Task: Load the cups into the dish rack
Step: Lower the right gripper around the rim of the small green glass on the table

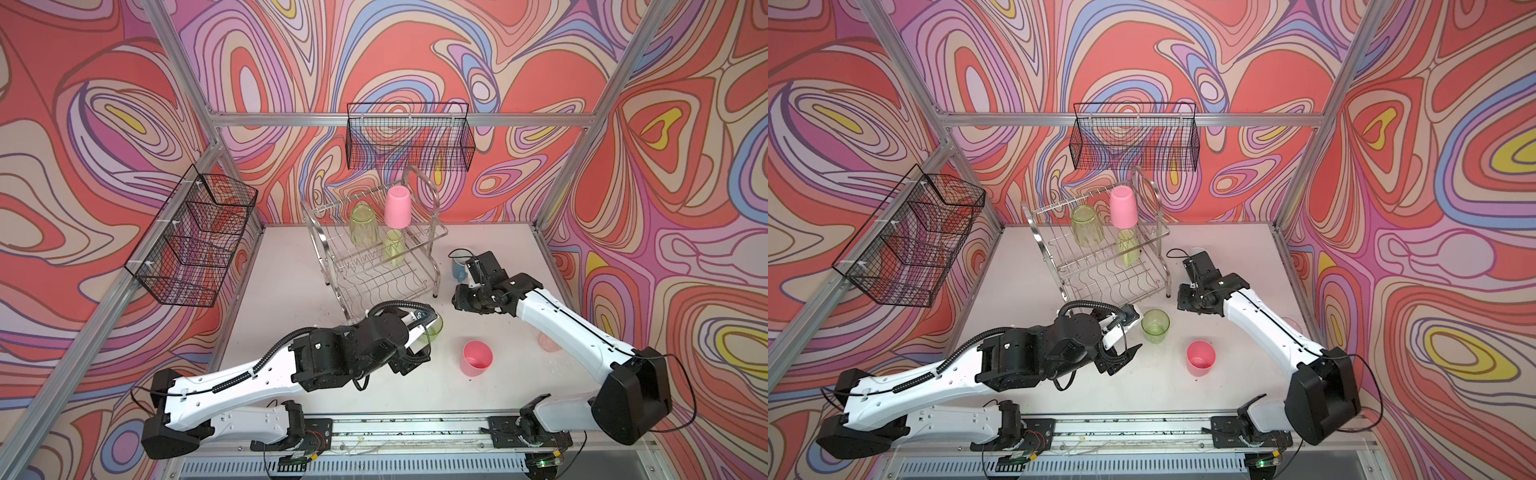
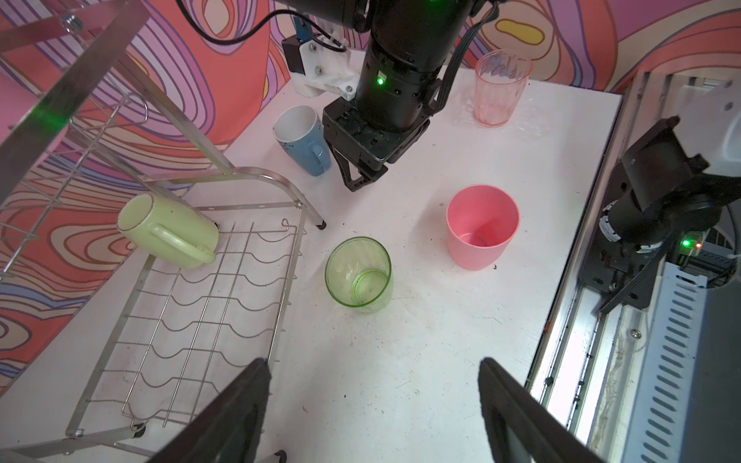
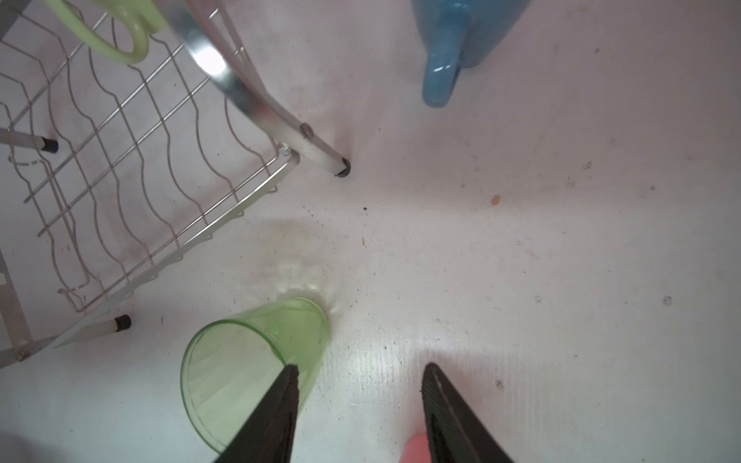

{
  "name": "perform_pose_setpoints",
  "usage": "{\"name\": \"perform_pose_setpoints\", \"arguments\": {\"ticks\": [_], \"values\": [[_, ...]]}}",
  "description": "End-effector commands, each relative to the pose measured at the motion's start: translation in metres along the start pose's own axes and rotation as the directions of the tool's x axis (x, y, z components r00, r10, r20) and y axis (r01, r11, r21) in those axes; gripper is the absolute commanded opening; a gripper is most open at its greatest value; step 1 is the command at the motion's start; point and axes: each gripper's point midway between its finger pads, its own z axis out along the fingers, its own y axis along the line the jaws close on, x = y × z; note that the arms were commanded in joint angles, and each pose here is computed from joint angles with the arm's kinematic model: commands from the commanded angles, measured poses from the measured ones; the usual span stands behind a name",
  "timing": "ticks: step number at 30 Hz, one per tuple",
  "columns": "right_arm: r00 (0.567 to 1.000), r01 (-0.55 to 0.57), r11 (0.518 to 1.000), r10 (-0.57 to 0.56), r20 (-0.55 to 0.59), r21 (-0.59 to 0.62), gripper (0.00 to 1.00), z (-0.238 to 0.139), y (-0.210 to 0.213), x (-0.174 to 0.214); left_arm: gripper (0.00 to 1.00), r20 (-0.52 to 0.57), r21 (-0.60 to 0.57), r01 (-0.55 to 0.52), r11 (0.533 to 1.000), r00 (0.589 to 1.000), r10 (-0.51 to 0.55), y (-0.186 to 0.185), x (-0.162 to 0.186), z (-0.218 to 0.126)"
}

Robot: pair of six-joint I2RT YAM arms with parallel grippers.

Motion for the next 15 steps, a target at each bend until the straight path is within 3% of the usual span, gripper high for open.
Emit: {"name": "perform_pose_setpoints", "arguments": {"ticks": [1,9,15], "values": [[0.995,0.104,0.994,-0.104,-0.014,0.016,0.5,0.007,0.017,0.003,0.84,-0.039,-0.038,0.049,0.998,0.998,-0.051,0.007,0.017,-0.006],[0.978,0.199,0.978,-0.194,-0.07,0.067,0.46,0.026,0.025,0.018,0.84,-0.059,-0.056,0.137,0.989,0.988,-0.14,0.012,0.036,-0.013],[0.973,0.217,0.974,-0.212,-0.091,0.06,0.43,0.037,0.028,0.026,0.83,-0.078,-0.079,0.134,0.988,0.987,-0.14,0.01,0.043,-0.011]]}}
